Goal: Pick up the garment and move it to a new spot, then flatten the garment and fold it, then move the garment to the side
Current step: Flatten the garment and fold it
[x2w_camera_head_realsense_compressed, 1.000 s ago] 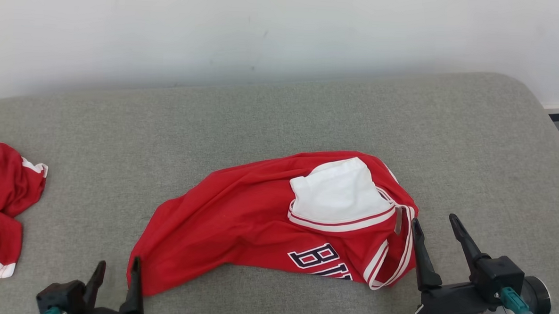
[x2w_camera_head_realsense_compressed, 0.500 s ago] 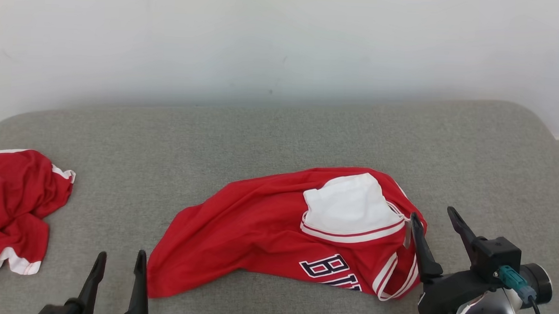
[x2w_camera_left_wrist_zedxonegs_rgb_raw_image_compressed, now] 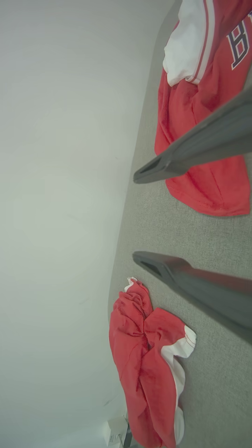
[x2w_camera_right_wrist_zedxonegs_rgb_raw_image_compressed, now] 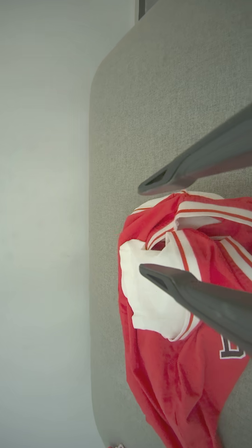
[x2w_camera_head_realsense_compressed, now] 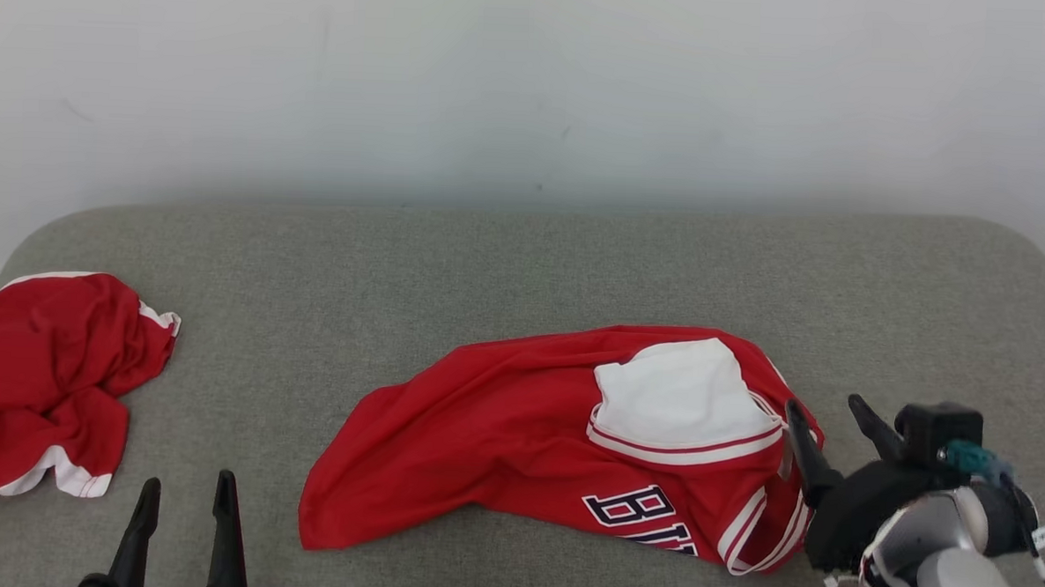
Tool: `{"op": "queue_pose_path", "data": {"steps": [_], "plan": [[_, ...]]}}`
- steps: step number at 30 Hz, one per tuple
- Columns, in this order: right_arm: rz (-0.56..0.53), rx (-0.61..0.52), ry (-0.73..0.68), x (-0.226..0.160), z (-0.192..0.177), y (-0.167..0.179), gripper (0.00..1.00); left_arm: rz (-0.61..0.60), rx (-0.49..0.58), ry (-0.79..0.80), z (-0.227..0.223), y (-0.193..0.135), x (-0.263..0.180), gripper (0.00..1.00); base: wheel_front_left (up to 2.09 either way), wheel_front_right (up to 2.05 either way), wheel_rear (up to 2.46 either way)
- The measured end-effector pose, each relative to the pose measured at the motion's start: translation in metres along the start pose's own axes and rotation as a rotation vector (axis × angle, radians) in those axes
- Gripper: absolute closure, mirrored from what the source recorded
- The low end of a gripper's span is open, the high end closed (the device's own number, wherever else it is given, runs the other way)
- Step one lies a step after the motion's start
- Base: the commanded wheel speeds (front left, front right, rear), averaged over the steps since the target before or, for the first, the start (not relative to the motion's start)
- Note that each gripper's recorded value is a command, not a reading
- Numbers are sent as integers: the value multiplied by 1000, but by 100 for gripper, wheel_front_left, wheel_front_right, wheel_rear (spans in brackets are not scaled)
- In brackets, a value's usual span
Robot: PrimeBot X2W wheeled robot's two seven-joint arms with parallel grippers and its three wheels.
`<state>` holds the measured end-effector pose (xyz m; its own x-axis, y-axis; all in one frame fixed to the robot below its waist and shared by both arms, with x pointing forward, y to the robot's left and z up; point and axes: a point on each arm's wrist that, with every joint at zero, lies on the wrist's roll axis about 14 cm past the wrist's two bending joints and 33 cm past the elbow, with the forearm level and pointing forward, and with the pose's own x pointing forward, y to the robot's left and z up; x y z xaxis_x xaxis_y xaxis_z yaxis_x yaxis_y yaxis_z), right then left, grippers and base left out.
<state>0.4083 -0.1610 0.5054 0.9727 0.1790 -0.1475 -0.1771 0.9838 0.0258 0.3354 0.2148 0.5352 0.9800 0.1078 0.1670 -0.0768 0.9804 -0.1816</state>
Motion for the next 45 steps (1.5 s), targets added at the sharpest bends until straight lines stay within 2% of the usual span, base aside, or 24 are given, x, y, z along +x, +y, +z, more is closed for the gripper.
{"op": "queue_pose_path", "data": {"steps": [3, 12, 25, 26, 27, 28, 31, 35, 45], "plan": [[-6, 42, 97, 17, -5, -9, 0, -6, 0, -6, 0, -1, 3, 0, 0, 0, 0], [-48, 59, 406, 65, -23, -41, 0, -48, 12, 27, -13, -8, 13, 0, 0, 0, 0], [1, 74, 693, 94, -83, -28, 0, -22, 36, 65, -26, 6, 24, 0, 0, 0, 0], [6, 72, 704, 96, -87, -27, 9, -22, 36, 68, -27, 6, 25, 0, 0, 0, 0], [10, 69, 707, 99, -89, -25, 46, -20, 37, 67, -27, 7, 27, 0, 0, 0, 0], [11, 67, 698, 103, -89, -25, 100, -17, 39, 65, -26, 8, 28, 0, 0, 0, 0], [3, 33, 639, 121, -82, -31, 100, -8, 43, 63, -26, 11, 34, 0, 0, 0, 0], [-20, -18, 489, 153, -54, -40, 100, -6, 47, 62, -28, 12, 41, 0, 0, 0, 0], [-26, -90, 226, 209, 7, -29, 100, 32, 70, 66, -26, 26, 39, 0, 0, 0, 0]]}}
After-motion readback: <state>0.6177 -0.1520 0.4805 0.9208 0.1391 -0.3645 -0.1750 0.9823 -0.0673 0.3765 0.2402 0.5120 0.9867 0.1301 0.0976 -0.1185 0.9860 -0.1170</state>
